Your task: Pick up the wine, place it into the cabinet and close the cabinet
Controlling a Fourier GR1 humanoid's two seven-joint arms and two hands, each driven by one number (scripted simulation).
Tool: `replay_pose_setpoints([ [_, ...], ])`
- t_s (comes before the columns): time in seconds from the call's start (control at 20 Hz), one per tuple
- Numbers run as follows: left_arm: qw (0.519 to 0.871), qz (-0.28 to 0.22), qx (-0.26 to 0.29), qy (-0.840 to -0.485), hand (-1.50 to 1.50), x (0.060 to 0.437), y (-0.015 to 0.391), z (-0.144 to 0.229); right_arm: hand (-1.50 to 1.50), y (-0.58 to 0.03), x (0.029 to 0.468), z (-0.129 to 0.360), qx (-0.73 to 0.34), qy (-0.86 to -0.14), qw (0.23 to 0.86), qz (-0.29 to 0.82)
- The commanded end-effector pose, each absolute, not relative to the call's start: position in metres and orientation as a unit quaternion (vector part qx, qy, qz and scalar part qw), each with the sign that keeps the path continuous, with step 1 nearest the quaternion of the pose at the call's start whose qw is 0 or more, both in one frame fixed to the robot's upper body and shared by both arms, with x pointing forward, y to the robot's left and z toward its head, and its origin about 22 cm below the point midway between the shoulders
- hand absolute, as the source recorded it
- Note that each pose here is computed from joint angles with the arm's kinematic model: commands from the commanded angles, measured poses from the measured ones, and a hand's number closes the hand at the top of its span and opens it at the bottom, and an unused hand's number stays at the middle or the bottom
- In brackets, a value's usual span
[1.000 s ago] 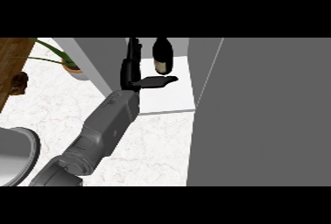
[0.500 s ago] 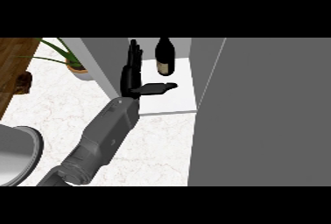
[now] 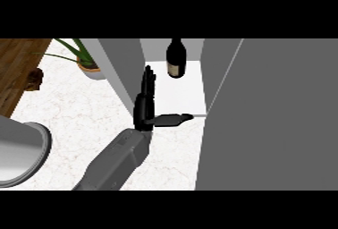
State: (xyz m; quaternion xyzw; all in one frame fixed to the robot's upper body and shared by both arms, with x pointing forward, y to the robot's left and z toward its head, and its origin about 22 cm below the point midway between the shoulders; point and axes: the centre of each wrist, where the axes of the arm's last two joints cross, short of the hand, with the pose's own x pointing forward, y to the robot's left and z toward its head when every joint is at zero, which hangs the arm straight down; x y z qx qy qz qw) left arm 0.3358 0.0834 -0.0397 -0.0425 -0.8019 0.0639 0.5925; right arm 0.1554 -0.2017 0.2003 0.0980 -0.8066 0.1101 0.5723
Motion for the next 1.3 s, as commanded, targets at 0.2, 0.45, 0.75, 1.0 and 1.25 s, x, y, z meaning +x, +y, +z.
replay_pose_setpoints([
  [0.2,0.584,0.072,-0.068,-0.806,-1.50,0.269,0.056,-0.022,-1.50,-0.213,0.137,0.209,0.094,-0.812,0.566,0.105],
  [0.45,0.573,0.093,-0.075,-0.811,-1.50,0.241,0.055,0.006,-1.50,-0.209,0.129,0.205,0.094,-0.814,0.563,0.105],
  [0.75,0.572,0.095,-0.052,-0.813,-1.50,0.194,0.077,0.008,-1.50,-0.215,0.141,0.204,0.094,-0.814,0.562,0.111],
  [1.0,0.567,0.100,-0.080,-0.813,-1.50,0.182,0.108,0.029,-1.50,-0.215,0.137,0.201,0.095,-0.809,0.567,0.122],
  [1.25,0.572,0.079,-0.109,-0.809,-1.50,0.152,0.119,0.040,-1.50,-0.209,0.130,0.203,0.145,-0.790,0.579,0.136],
])
